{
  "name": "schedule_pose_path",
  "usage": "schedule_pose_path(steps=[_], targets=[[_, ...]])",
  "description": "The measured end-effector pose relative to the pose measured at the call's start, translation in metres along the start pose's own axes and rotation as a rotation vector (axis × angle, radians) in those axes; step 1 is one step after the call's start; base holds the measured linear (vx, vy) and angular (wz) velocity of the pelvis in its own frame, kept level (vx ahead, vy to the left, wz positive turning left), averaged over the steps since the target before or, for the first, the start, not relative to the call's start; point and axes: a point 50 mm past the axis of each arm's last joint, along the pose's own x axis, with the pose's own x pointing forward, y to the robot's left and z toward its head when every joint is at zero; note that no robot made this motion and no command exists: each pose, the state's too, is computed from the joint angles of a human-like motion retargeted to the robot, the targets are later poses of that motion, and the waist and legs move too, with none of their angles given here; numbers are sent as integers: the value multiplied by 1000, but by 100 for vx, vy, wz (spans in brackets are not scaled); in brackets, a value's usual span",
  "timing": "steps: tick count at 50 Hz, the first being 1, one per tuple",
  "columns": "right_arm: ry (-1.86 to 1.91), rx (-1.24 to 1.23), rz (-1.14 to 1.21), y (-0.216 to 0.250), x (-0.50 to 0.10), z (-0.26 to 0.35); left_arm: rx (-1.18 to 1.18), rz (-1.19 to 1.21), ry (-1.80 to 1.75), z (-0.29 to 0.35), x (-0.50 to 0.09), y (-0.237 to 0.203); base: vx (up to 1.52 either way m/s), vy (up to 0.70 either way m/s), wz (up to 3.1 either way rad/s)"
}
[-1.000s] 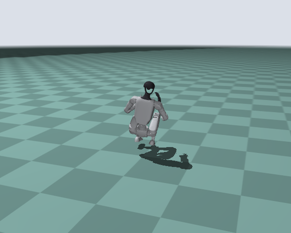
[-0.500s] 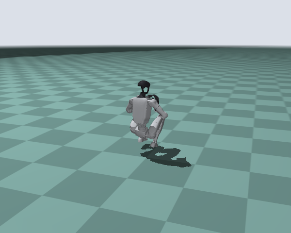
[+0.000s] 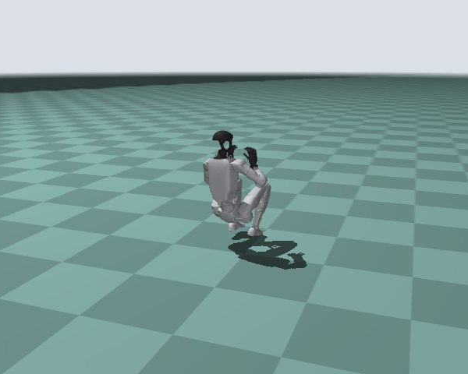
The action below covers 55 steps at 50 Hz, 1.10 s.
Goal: Sport exercise
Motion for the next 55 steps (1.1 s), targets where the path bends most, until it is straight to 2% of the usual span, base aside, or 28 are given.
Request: schedule_pose_path(steps=[10, 21, 28, 35, 45, 55], targets=[[92, -93, -82, -23, 15, -1, -48, 58, 75, 11, 14, 18, -8, 14, -35], [268, -192, -111, -58, 2, -10, 67, -103, 83, 23, 23, 58, -2, 10, -21], [264, -235, -169, -73, 6, -14, 111, -200, -38, 36, 41, 60, 0, 9, -31], [287, -162, -117, -60, 5, -18, 117, -328, -14, 33, 36, 49, -2, 6, -24], [385, 105, 49, -18, -7, -15, 126, -559, 231, 17, -8, 35, 0, 1, -4], [382, 253, 91, 2, -1, -14, 72, -639, 197, 22, -8, 25, 0, 0, 0]])
